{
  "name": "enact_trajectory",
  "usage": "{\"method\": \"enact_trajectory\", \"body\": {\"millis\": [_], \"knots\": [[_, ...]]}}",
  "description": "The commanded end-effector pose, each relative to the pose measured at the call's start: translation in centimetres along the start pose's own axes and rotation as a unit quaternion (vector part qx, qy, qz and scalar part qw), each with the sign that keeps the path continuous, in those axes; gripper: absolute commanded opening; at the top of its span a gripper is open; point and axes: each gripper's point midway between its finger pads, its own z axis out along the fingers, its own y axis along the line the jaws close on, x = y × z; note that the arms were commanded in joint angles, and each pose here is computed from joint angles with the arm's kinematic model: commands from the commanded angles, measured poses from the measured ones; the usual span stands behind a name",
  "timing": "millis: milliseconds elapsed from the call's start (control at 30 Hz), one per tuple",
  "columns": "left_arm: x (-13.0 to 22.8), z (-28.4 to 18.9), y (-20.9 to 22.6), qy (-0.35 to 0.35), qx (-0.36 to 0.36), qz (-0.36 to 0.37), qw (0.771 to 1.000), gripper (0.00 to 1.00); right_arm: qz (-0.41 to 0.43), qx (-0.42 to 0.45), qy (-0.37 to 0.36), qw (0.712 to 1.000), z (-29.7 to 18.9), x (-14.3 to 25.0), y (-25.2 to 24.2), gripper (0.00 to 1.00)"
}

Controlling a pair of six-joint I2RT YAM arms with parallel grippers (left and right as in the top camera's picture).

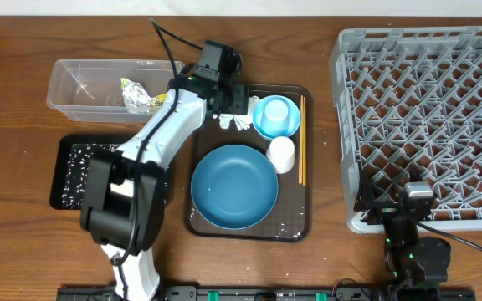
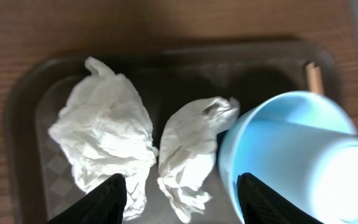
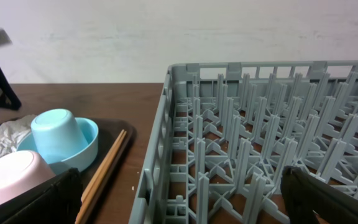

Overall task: Sort waste into correct bins and load items into the dishwasher rack
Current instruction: 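Return the left gripper to the brown tray and grasp the white tissue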

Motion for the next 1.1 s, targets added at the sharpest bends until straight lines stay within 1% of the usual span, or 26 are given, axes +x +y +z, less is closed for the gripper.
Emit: {"method": "enact_trajectory", "body": {"millis": [0, 433, 633, 700, 767, 1067], "knots": [[0.3, 1.2, 0.5, 0.007, -0.010, 0.018, 1.000, 0.60, 0.005, -0.001, 0.001, 1.000, 0.0, 0.1, 0.1, 0.99], [2.4, 3.6, 0.9, 0.045, -0.015, 0.021, 0.999, 0.59, 0.005, -0.001, 0.002, 1.000, 0.0, 0.1, 0.1, 0.99], [3.2, 4.3, 0.0, 0.056, -0.012, 0.031, 0.998, 0.59, 0.005, -0.001, 0.002, 1.000, 0.0, 0.1, 0.1, 0.99], [3.3, 4.4, -0.5, 0.056, -0.009, 0.045, 0.997, 0.58, 0.005, -0.001, 0.002, 1.000, 0.0, 0.1, 0.1, 0.99], [3.4, 4.4, -0.9, 0.057, -0.007, 0.058, 0.997, 0.55, 0.005, -0.001, 0.001, 1.000, 0.0, 0.1, 0.1, 0.99], [3.4, 4.4, -0.8, 0.056, -0.009, 0.057, 0.997, 0.41, 0.005, -0.001, 0.002, 1.000, 0.0, 0.1, 0.1, 0.99]]}}
